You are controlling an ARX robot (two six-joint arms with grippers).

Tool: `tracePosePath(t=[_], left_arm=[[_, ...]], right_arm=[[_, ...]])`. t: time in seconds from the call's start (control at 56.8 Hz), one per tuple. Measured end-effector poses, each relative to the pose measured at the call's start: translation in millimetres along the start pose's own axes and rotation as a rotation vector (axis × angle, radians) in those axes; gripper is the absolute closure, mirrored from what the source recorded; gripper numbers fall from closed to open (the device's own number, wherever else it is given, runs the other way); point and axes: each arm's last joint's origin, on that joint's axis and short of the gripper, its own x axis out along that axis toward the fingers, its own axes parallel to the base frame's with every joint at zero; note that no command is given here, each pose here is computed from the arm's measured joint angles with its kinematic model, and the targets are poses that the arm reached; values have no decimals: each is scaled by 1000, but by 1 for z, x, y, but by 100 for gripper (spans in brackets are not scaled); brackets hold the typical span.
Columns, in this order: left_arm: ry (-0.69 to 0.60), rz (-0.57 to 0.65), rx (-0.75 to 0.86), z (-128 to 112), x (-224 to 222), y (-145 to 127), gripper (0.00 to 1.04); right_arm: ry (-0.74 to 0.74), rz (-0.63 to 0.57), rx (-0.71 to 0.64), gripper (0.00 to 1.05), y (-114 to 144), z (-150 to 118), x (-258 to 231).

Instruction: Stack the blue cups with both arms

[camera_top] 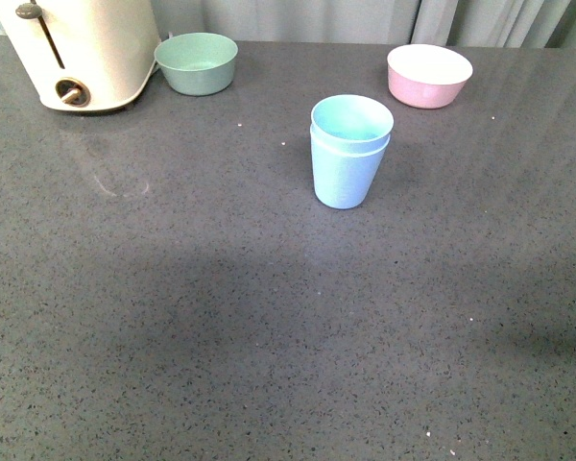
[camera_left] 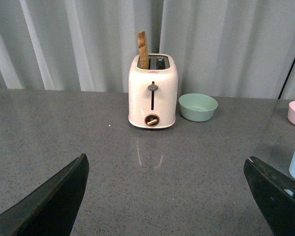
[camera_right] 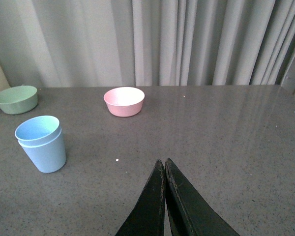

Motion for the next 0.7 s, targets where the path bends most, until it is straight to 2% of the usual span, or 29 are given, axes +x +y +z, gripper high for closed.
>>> tracePosePath(t=[0.194, 0.264, 0.528, 0.634, 0.705], left_arm=[[0, 0, 0, 0, 0, 0, 9], [0, 0, 0, 0, 0, 0, 9], [0, 0, 0, 0, 0, 0, 9], [0, 0, 0, 0, 0, 0, 9], [0, 0, 0, 0, 0, 0, 9]], right_arm=[[-2, 0, -1, 101, 0, 0, 0], [-2, 0, 0, 89, 0, 0, 0], [-2, 0, 0, 26, 0, 0, 0], [-2, 0, 0, 11, 0, 0, 0], [-2, 0, 0, 8, 0, 0, 0]])
